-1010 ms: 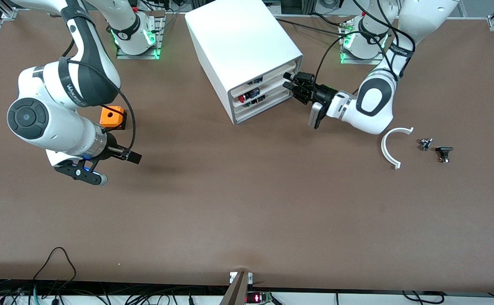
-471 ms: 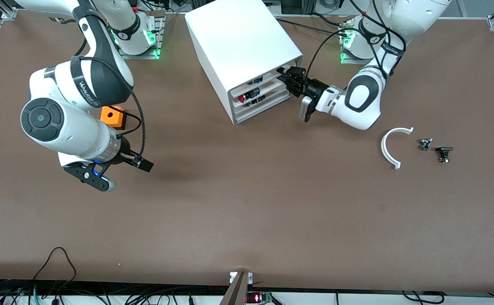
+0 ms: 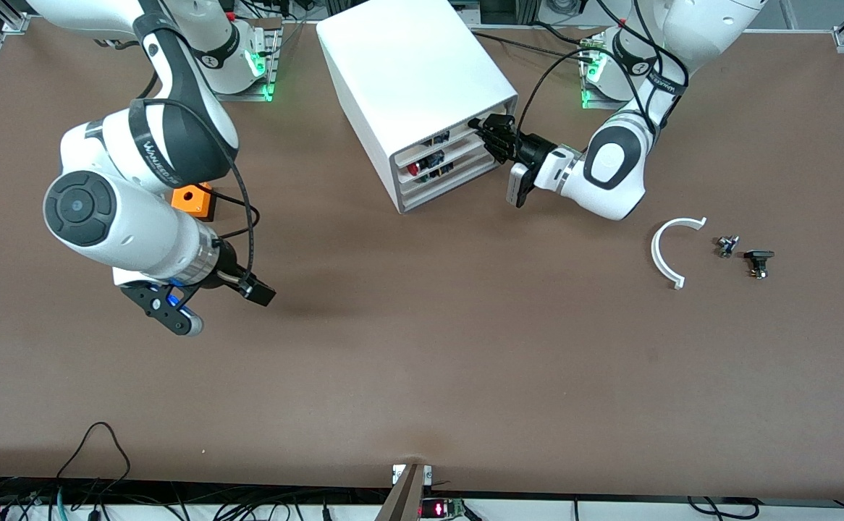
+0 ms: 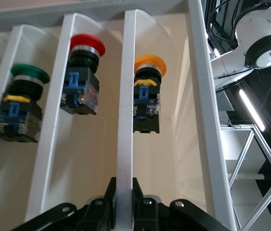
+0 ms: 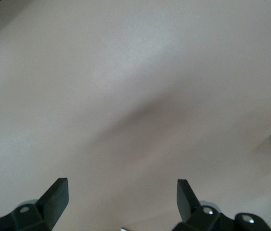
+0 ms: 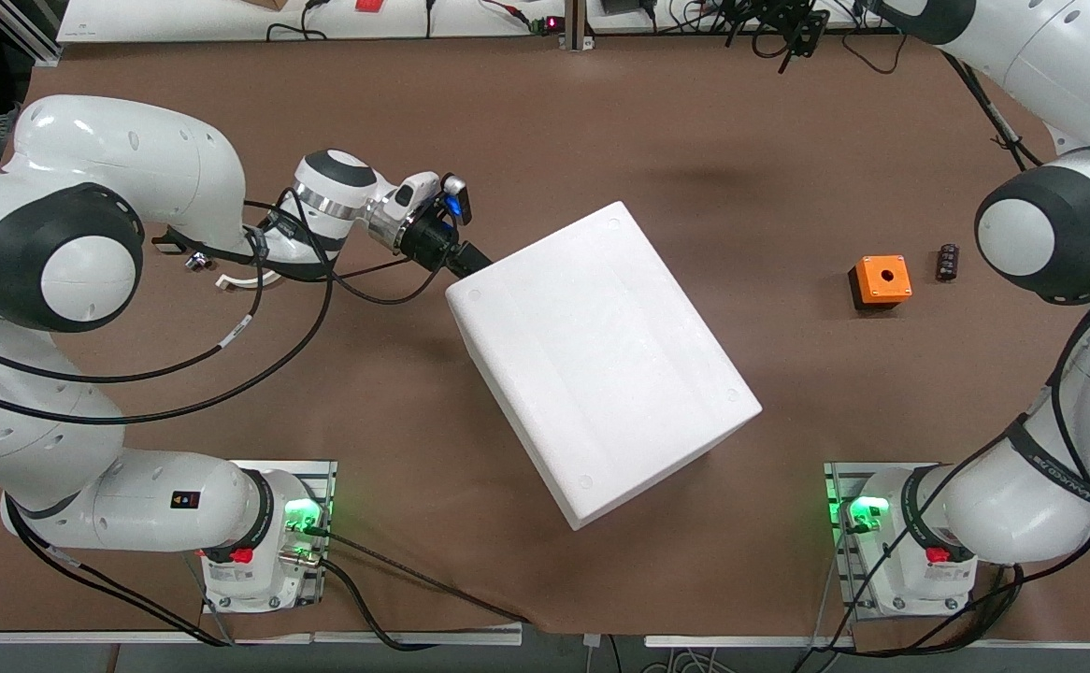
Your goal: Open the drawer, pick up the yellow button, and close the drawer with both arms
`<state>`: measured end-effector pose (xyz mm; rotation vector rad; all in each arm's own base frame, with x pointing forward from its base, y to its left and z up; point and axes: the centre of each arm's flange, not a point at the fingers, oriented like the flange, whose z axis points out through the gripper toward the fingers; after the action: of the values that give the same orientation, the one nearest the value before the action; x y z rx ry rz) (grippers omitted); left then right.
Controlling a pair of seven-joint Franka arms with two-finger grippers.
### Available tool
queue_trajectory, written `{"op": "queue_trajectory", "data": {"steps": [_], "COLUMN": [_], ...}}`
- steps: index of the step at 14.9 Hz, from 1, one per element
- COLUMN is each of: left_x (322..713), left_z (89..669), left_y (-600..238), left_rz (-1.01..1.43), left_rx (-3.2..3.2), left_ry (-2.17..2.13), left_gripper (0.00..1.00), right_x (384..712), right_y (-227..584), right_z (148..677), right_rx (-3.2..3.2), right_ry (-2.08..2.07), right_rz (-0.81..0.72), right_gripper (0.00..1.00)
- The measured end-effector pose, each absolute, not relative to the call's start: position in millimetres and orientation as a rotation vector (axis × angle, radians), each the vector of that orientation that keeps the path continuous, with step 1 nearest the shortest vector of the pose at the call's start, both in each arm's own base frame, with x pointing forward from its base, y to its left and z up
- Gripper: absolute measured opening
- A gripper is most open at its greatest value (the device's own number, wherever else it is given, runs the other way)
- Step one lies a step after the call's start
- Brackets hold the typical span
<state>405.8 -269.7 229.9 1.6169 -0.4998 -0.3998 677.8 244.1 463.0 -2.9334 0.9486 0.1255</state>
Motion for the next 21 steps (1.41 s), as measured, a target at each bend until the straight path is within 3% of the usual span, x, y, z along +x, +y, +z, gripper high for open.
{"op": "queue_trajectory", "data": {"steps": [9,16,17,21], "left_x": [511,535,538,549], "left_z": [236,240,240,240], "left_y": [-187,-182,-181,-164], "left_rz": [-0.289,-0.294,-0.289,-0.276], "left_rx": [1.692,1.707,1.719,1.767], "left_ry": [-0.541,-0.516,-0.506,-0.488], "left_gripper": [0.13,0.13,0.17,0.56], "right_x": [662,634,627,593], "right_y": [343,416,427,480], "right_z": [472,485,488,495], "right_rx": [-2.757,-2.531,-2.513,-2.444], "right_ry": [1.205,1.377,1.378,1.400], "right_rz": [0.050,0.062,0.078,0.111], "right_gripper": [1.00,1.00,1.00,1.00]}}
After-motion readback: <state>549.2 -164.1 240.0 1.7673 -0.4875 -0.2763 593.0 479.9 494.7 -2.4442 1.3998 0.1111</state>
